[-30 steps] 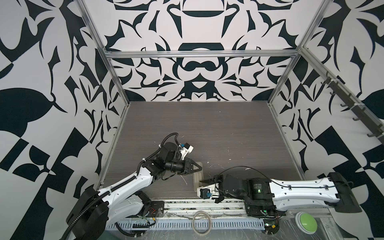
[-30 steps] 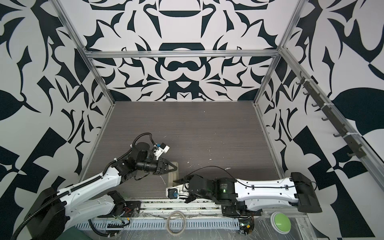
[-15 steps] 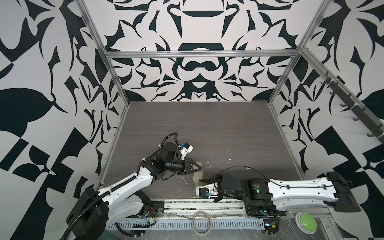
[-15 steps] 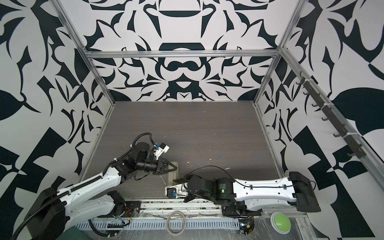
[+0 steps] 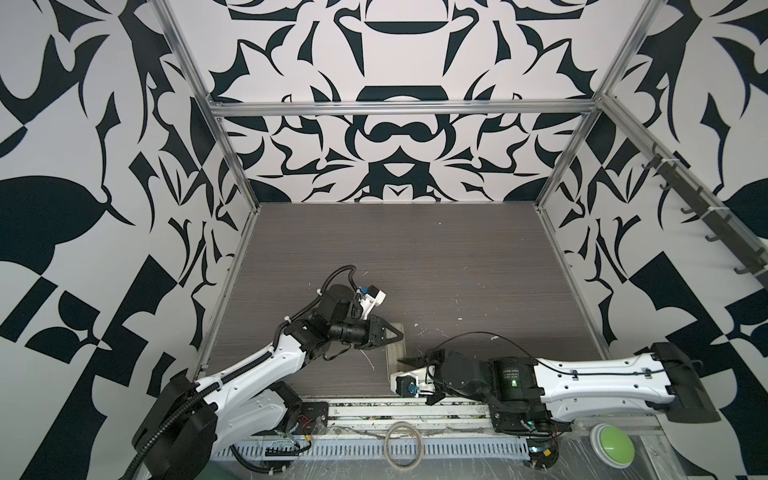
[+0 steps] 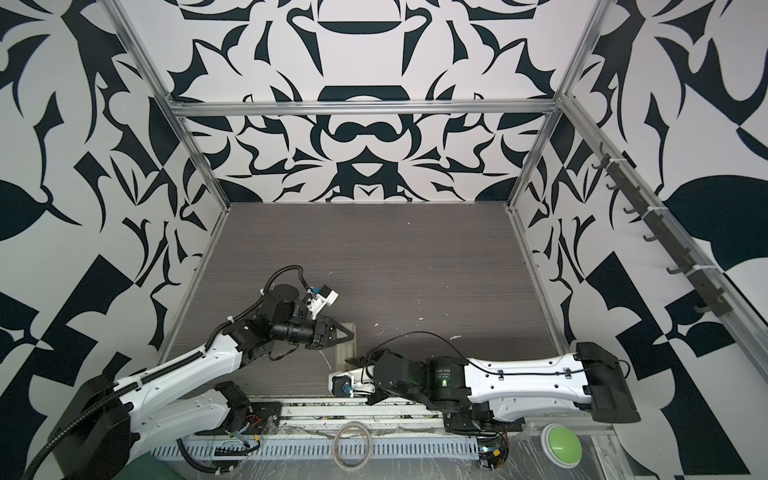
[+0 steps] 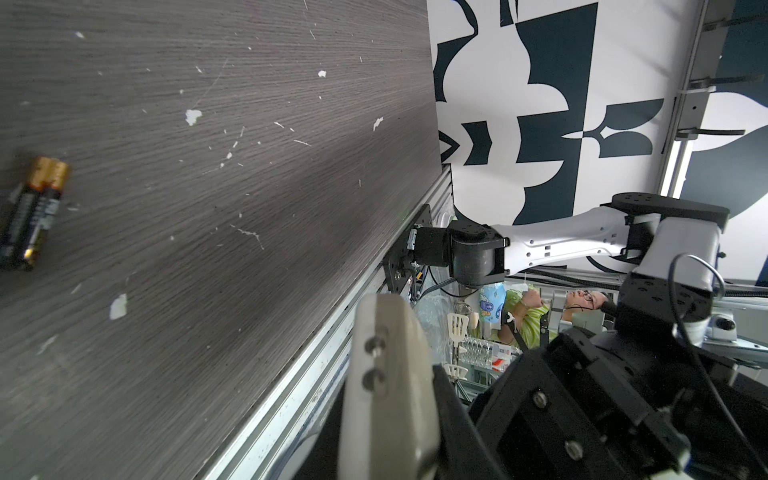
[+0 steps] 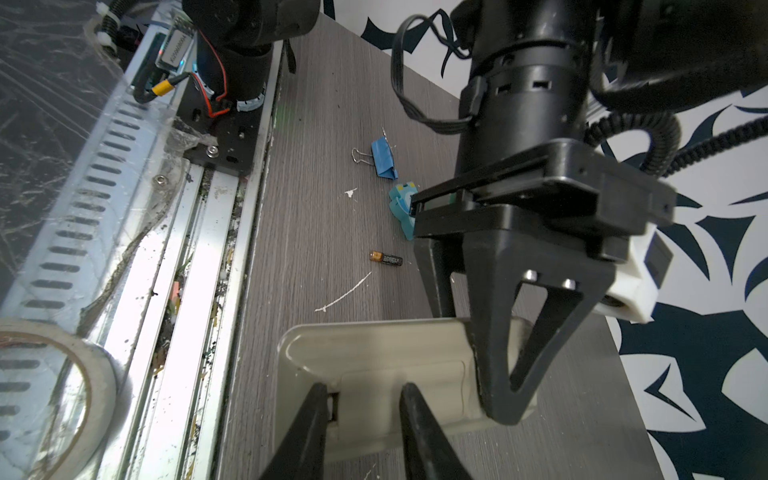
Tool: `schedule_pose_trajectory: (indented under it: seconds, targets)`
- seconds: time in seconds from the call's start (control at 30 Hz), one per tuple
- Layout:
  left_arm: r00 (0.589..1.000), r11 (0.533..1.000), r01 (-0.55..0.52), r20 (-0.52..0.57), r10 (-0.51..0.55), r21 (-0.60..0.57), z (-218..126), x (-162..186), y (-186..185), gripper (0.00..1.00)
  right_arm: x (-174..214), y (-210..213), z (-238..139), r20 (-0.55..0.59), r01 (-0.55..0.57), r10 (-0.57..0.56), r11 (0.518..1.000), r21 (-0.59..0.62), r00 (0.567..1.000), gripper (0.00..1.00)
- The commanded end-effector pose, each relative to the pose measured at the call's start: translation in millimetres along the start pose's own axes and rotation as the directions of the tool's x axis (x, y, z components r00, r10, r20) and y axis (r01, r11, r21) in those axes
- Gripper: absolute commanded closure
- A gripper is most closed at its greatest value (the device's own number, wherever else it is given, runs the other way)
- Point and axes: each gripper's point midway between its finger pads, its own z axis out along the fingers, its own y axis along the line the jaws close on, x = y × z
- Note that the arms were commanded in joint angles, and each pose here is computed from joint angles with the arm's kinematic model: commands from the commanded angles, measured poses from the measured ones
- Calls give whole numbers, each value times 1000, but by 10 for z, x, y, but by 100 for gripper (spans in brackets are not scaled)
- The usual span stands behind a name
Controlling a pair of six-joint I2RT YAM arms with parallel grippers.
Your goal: Load the batteries into the remote control
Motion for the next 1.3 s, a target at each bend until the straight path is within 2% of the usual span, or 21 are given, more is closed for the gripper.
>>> schedule_pose_trajectory:
  seconds: [0.0, 1.27]
  targets:
    - [999, 998, -16, -31, 18, 53, -28, 82, -122, 100, -102, -322, -47, 0, -23, 23, 989, 145, 1000, 69]
    - [1000, 1000, 0, -31, 0, 4, 3, 83, 11, 100, -66, -506, -126, -16, -38, 43, 969, 245, 999, 74]
